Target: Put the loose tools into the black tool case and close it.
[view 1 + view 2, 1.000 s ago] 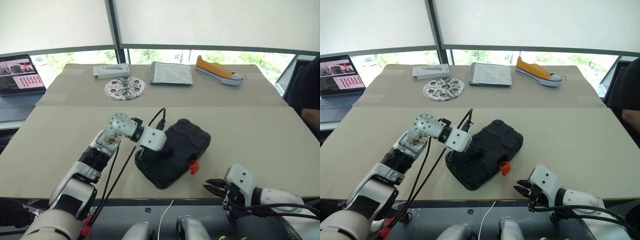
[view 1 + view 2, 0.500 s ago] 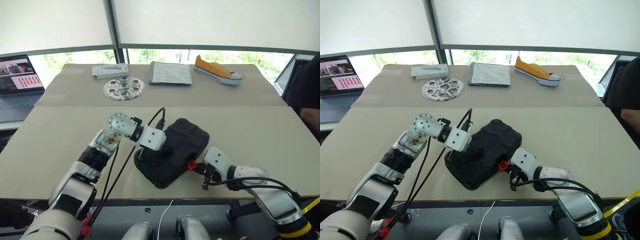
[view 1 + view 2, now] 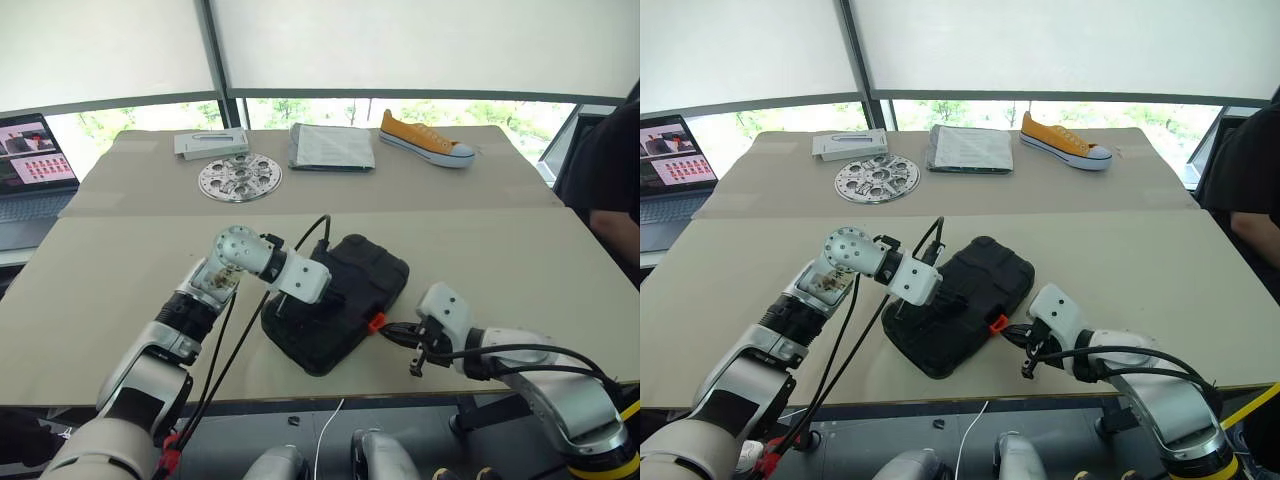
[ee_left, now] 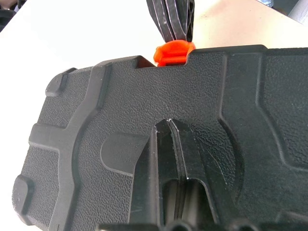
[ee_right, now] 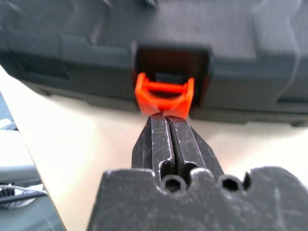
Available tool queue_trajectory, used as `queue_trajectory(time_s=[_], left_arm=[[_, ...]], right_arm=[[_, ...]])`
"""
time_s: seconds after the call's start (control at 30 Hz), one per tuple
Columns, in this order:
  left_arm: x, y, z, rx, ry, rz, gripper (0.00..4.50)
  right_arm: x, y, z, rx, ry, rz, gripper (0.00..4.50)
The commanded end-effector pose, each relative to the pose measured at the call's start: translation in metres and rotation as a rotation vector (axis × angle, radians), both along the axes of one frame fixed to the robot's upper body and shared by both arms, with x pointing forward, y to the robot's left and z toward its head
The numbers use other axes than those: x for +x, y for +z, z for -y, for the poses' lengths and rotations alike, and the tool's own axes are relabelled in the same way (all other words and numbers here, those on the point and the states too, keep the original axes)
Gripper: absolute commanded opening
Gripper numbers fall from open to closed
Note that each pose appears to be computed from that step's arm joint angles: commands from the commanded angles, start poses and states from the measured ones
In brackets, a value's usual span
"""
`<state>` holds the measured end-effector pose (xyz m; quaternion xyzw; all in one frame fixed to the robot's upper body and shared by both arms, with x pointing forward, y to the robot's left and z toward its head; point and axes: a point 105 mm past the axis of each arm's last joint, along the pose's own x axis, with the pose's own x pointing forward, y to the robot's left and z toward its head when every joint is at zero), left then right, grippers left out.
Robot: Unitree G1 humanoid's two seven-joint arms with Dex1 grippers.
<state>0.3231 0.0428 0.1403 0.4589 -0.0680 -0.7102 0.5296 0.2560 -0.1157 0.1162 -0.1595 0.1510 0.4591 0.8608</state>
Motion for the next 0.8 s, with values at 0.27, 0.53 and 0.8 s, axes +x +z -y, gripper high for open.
queue_trajectory(time_s=[0.27,0.53,0.8], left_arm=[[0.002,-0.024,-0.034,0.007,0.208,-0.236,0.53],[-0.025,0.028,-0.132,-0.232,0.565,-0.551,3.25],[-0.068,0.060,-0.194,-0.376,0.802,-0.616,4.50]], right_arm=[[-0.008,0.040,0.015,0.040,0.038,0.099,0.62],[-0.022,0.095,0.079,0.063,0.129,0.069,3.20],[-0.026,0.109,0.117,-0.005,0.221,0.002,4.46]])
